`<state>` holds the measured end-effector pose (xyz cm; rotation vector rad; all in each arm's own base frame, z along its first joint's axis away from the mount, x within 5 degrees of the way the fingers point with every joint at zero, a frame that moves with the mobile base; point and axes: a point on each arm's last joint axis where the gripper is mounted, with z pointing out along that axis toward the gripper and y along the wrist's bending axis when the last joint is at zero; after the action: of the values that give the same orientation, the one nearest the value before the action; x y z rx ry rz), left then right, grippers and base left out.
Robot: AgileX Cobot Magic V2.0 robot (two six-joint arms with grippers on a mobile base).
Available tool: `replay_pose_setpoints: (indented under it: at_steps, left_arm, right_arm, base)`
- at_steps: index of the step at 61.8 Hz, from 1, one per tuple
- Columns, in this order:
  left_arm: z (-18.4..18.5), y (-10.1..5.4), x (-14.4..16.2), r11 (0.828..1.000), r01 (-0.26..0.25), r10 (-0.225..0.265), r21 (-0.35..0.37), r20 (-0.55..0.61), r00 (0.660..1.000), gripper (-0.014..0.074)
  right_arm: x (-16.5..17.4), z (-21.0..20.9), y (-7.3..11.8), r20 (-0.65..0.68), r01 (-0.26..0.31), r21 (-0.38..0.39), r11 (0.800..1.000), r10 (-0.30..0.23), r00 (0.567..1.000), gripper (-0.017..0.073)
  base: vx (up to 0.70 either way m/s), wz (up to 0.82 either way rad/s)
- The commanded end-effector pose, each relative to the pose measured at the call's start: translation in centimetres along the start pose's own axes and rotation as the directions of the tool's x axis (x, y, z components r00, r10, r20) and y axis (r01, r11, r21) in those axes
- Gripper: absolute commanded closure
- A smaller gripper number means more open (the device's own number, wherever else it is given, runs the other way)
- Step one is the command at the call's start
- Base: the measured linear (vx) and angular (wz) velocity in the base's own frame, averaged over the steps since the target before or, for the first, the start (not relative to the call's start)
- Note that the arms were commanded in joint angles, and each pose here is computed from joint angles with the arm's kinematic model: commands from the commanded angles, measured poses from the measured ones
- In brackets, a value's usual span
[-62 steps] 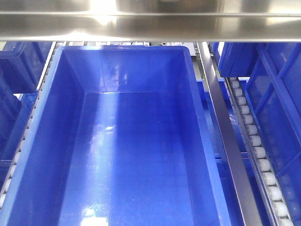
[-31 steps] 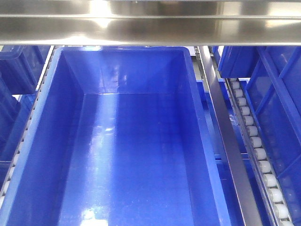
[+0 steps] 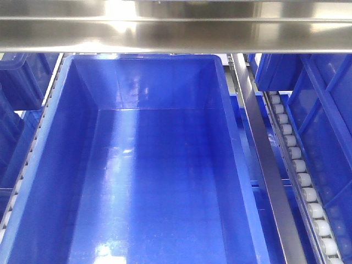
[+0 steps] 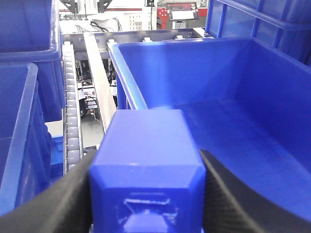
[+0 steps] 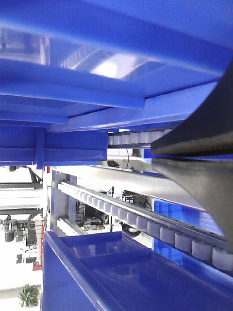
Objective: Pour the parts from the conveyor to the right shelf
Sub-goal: 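Move the left gripper over the bin and release the blue part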
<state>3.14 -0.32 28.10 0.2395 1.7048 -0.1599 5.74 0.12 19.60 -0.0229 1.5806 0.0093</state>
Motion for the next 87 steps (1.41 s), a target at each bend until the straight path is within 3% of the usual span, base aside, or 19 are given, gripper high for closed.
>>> replay_pose_setpoints:
  at_steps: [1, 37, 43, 53, 58, 64, 78, 87]
  left_arm:
    - [-0.1, -0.1, -1.5, 1.000, -0.001, 0.000, 0.013, 0.087, 0.996, 0.0600]
    - [0.2, -0.2, -2.8, 0.999, 0.017, -0.021, 0.028, 0.135, 0.991, 0.0600]
    - [1.3, -0.5, -3.9, 0.998, 0.029, -0.033, 0.052, 0.084, 0.996, 0.0600]
    - [4.2, -1.3, -5.7, 0.993, -0.042, 0.034, 0.113, 0.064, 0.997, 0.0600]
    - [5.7, -1.6, -6.0, 0.990, -0.033, 0.023, 0.141, 0.074, 0.997, 0.0600]
    - [7.6, -2.1, -5.8, 0.985, -0.016, 0.010, 0.171, 0.033, 0.999, 0.0600]
    - [11.5, -3.9, -4.7, 0.963, -0.058, 0.073, 0.262, -0.048, 0.996, 0.0596]
    - [14.0, -5.2, -3.8, 0.960, -0.044, 0.077, 0.278, -0.107, 0.991, 0.0592]
  right_arm:
    - [-0.1, 0.2, 0.0, 0.045, 0.009, 0.005, 1.000, -0.009, 0.999, 0.0568]
    - [-0.1, 0.2, 0.0, 0.045, 0.009, 0.005, 1.000, -0.009, 0.999, 0.0568]
    - [-0.1, 0.2, 0.0, 0.045, 0.009, 0.005, 1.000, -0.009, 0.999, 0.0568]
    - [-0.1, 0.2, 0.0, 0.045, 0.009, 0.005, 1.000, -0.009, 0.999, 0.0568]
    - [-0.1, 0.2, 0.0, 0.045, 0.009, 0.005, 1.000, -0.009, 0.999, 0.0568]
    - [-0.1, 0.2, 0.0, 0.045, 0.009, 0.005, 1.000, -0.009, 0.999, 0.0568]
    - [-0.1, 0.2, 0.0, 0.045, 0.009, 0.005, 1.000, -0.009, 0.999, 0.0568]
    - [-0.1, 0.2, 0.0, 0.045, 0.009, 0.005, 1.000, -0.009, 0.999, 0.0568]
  base:
    - [0.00, 0.00]
    - [0.00, 0.00]
    - [0.00, 0.00]
    - [0.00, 0.00]
    - [0.00, 0.00]
    - [0.00, 0.00]
    - [0.00, 0.00]
    - [0.00, 0.00]
